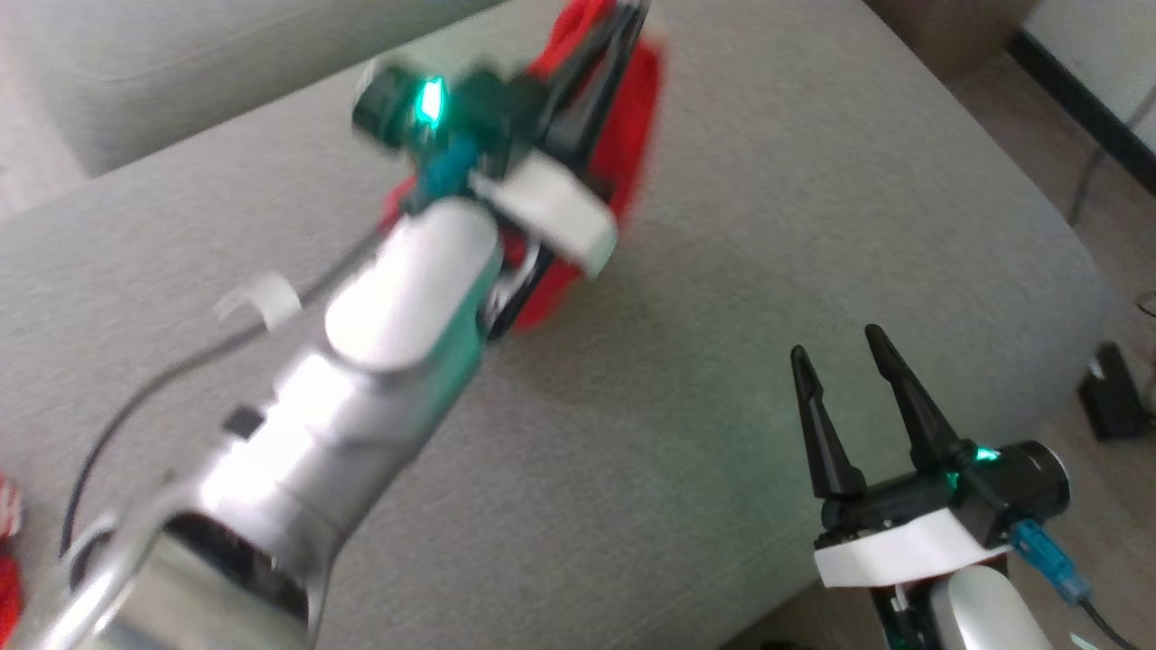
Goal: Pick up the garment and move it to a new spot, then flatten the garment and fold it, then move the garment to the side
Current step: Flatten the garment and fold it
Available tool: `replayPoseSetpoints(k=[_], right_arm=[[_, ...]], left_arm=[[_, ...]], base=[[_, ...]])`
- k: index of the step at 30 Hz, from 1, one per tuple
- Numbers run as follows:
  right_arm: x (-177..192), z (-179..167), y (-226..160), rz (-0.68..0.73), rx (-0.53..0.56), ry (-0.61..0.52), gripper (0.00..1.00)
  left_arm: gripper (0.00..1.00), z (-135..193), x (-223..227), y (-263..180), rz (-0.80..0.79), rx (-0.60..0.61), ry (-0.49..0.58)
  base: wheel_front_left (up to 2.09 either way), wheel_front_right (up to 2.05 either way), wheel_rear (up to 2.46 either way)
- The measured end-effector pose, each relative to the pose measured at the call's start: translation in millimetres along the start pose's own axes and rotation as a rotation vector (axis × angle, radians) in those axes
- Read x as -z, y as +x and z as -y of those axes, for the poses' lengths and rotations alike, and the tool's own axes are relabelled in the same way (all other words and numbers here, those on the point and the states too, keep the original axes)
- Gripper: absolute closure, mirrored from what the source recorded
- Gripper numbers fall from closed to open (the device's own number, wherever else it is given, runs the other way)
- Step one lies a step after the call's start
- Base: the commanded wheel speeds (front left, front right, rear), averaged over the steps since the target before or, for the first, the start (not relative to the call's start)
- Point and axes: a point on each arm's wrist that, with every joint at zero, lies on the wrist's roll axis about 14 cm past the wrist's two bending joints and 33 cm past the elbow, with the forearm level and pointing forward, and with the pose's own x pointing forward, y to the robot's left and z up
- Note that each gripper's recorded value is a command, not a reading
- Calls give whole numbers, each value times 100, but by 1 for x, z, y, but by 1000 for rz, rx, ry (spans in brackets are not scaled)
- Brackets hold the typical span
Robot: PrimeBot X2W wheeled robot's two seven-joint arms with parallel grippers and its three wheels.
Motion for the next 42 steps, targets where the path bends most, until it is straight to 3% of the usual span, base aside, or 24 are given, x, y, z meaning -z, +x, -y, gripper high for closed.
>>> replayPoseSetpoints(k=[4,8,10,13,18,22,28,29,31,32,42], right_arm=[[-1,-10,4,10,-36,4,0],[-1,-22,12,17,-81,15,0],[0,-30,16,18,-110,18,0],[2,-43,21,13,-153,20,0],[5,-67,35,12,-231,10,0],[9,-82,43,4,-280,3,0],[14,-100,49,-5,-338,-4,0],[14,-103,49,-6,-346,-2,0],[14,-107,50,-5,-358,0,0],[14,-108,50,-4,-361,0,0],[13,-107,46,-2,-360,-9,0]], left_arm=[[100,-14,-68,3,140,-23,12],[100,-40,-80,-21,135,-86,-83],[100,-57,-57,-48,79,-149,-169],[100,-69,12,-110,-73,-281,-325],[100,-39,115,-221,-314,-472,-525],[100,-15,139,-264,-367,-548,-588],[100,-6,139,-276,-341,-588,-635],[84,-5,138,-277,-336,-594,-642],[19,-5,137,-279,-325,-602,-659],[0,-4,137,-279,-322,-606,-667],[0,5,143,-278,-349,-588,-716]], base=[[0,0,0],[0,0,0],[0,0,0],[0,0,0],[0,0,0],[0,0,0],[0,0,0],[0,0,0],[0,0,0],[0,0,0],[0,0,0]])
